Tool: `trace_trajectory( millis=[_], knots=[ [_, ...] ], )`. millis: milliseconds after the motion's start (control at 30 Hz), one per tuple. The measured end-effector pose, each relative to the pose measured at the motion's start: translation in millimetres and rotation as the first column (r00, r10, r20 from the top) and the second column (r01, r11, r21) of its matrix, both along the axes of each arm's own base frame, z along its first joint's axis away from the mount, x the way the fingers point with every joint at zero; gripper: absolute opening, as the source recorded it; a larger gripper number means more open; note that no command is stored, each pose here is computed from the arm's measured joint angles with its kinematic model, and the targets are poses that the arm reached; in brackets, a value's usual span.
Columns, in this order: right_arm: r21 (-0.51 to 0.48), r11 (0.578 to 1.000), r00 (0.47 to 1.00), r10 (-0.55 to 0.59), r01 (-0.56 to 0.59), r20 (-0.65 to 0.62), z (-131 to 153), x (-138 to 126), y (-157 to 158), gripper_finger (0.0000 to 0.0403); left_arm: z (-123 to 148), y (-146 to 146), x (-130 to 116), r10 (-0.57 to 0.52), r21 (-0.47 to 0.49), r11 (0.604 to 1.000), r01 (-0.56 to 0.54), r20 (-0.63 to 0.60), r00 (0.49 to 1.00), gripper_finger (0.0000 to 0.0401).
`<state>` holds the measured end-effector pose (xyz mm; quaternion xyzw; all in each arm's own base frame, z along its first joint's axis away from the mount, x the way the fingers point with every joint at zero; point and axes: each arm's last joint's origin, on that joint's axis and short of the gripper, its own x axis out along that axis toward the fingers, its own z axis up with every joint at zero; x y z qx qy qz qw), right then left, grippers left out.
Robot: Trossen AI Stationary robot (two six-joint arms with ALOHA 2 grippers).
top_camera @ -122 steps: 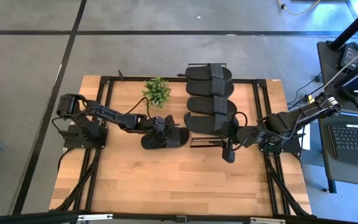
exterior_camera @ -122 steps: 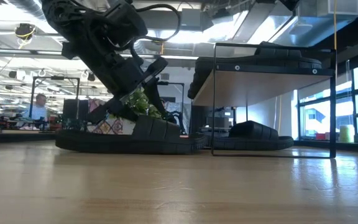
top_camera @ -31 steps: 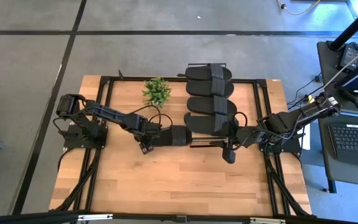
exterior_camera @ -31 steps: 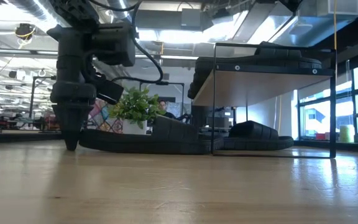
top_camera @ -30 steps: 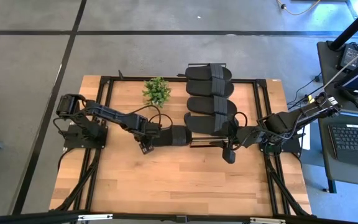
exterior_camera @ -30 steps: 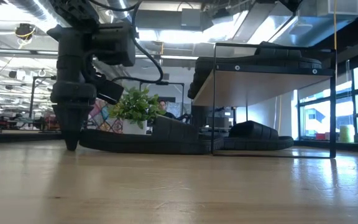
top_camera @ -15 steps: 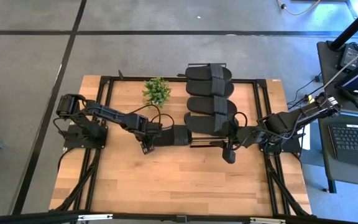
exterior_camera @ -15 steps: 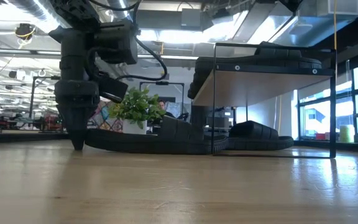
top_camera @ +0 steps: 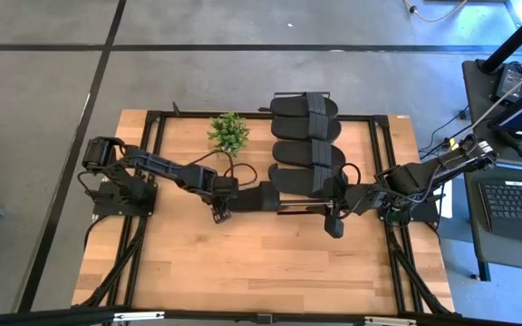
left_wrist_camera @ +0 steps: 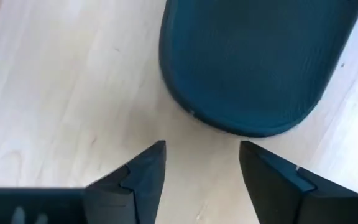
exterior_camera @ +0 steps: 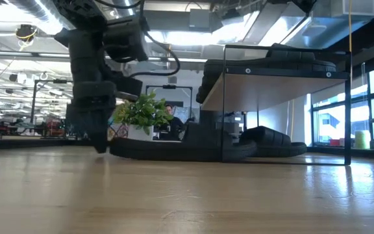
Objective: Pick and place slides into the shelf
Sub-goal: Put the black slide under the shelf
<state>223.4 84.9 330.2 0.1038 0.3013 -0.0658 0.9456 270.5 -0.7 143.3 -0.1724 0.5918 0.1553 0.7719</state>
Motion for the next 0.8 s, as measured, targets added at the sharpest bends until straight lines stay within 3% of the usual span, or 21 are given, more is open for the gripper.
trace_trajectory(
  millis=[433,800],
  knots=[
    [-0.001,1.0,1.0,0.0,0.0,-0.004,-0.2,-0.2,-0.1,0.0167,2.2,2.1,9.3,0.008,0.059,0.998,-0.014,0.101,0.995,0.0195],
    [-0.002,1.0,1.0,0.0,0.0,-0.007,-0.5,-0.4,-0.2,0.0167,9.5,4.5,24.3,0.022,0.096,0.994,-0.05,0.272,0.962,0.0195]
  ],
)
